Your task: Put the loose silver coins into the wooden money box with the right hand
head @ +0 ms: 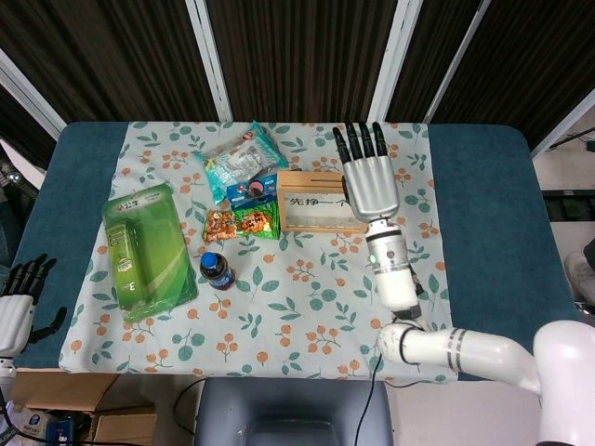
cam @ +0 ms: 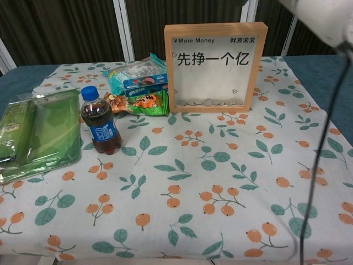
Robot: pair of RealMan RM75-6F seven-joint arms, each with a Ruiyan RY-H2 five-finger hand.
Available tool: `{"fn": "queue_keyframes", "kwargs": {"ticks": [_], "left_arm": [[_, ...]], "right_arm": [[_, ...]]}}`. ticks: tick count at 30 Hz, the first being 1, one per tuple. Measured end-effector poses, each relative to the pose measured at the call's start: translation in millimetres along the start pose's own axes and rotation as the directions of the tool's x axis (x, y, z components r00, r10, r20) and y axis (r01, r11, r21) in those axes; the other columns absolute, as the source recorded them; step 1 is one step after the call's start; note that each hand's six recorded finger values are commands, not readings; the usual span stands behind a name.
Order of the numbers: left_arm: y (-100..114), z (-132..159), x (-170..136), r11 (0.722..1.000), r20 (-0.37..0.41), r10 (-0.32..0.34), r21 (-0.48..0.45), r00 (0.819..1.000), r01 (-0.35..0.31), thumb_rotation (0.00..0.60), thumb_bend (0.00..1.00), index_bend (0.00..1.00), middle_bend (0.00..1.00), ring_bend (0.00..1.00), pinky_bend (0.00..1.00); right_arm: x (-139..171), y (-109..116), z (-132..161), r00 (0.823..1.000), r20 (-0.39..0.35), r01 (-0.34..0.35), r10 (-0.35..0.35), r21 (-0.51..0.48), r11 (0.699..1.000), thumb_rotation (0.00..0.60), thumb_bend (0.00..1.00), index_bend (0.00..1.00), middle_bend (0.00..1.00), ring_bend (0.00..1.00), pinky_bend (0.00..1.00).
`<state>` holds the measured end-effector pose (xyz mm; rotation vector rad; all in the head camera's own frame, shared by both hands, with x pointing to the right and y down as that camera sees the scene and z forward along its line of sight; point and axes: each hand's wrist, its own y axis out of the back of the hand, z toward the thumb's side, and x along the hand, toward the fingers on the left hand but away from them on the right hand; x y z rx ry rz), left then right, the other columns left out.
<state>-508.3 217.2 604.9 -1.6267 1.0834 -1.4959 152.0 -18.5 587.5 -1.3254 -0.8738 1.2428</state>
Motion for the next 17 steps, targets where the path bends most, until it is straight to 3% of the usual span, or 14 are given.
{"fn": "queue_keyframes", "kwargs": {"ticks": [5, 11, 17], "left_arm": [[4, 5, 0, 1.000, 0.017, 0.013, 0.011, 1.000, -0.014, 0.600, 0.38, 0.00, 0.00, 0.00, 0.00], [12, 14, -2, 0.999, 0.033, 0.038, 0.026, 0.999, -0.039, 0.600, 0.38, 0.00, 0.00, 0.00, 0.00], [14, 14, -5, 0.998, 0.027, 0.040, 0.037, 0.999, -0.041, 0.600, 0.38, 0.00, 0.00, 0.00, 0.00]], "right_arm": [[74, -11, -74, 1.000, 0.025, -0.013, 0.013, 0.001, 1.000, 0.600, 0.48, 0.00, 0.00, 0.00, 0.00], [188, -44, -168, 0.987, 0.130, -0.090, 0.093, -0.030, 0.995, 0.600, 0.46, 0.00, 0.00, 0.00, 0.00], [255, -60, -224, 0.972, 0.210, -0.103, 0.107, -0.030, 0.994, 0.600, 0.46, 0.00, 0.00, 0.00, 0.00]]}}
